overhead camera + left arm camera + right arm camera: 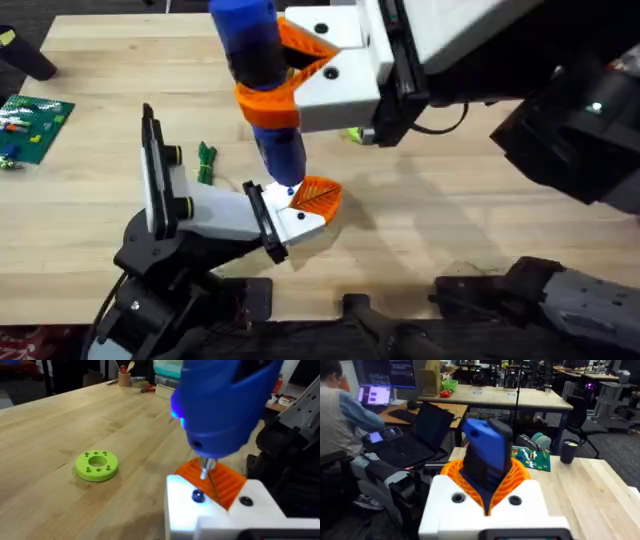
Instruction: Pick up the gripper from the table and insert it into the empty holder that is missing its gripper. Then pick up a screw, insert it into the mounting hole, and use the screwdriver to tighten it. Finally, clean up the table by picking up the vegetable and placing it into the bucket.
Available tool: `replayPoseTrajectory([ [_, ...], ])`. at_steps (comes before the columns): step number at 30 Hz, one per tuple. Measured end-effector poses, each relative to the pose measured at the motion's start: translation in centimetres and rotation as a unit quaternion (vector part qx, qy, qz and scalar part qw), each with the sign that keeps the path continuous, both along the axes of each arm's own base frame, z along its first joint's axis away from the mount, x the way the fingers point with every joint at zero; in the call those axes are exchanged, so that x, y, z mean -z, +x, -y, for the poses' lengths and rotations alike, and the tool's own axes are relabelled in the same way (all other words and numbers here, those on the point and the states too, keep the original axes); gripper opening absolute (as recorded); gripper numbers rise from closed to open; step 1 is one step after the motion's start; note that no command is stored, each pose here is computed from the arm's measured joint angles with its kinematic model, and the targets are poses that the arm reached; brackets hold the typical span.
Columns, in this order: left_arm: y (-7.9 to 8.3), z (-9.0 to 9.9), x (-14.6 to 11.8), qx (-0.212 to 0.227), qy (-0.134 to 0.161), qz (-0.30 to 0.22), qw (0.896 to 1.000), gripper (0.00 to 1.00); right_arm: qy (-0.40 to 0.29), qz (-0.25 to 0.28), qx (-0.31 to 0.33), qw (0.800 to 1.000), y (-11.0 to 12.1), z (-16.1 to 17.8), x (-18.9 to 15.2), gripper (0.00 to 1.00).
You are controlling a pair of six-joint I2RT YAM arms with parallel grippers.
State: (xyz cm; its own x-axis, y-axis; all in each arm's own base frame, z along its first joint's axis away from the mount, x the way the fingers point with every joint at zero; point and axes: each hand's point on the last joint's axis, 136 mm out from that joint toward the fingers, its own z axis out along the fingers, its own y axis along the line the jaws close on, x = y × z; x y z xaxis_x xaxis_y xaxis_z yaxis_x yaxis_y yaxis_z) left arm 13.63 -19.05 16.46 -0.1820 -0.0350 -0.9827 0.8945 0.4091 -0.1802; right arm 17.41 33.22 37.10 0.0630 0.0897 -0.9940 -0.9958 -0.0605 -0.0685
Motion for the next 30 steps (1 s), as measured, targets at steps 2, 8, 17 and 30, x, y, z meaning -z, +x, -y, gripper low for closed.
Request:
replayPoseTrajectory([
  [2,0.0,0.0,0.0,0.0,0.0,0.0,1.0,0.014,0.0,0.002,0.0,1.0,-0.02,0.0,0.01,0.031],
  [8,0.0,0.0,0.0,0.0,0.0,0.0,1.0,0.014,0.0,0.006,0.0,1.0,-0.03,0.0,0.01,0.031],
  [17,0.0,0.0,0.0,0.0,0.0,0.0,1.0,0.014,0.001,0.007,-0.001,1.0,-0.11,-0.05,-0.01,0.031],
  [30,0.0,0.0,0.0,0.0,0.0,0.0,1.0,0.014,-0.006,-0.001,-0.007,1.0,-0.57,-0.41,0.36,0.031],
])
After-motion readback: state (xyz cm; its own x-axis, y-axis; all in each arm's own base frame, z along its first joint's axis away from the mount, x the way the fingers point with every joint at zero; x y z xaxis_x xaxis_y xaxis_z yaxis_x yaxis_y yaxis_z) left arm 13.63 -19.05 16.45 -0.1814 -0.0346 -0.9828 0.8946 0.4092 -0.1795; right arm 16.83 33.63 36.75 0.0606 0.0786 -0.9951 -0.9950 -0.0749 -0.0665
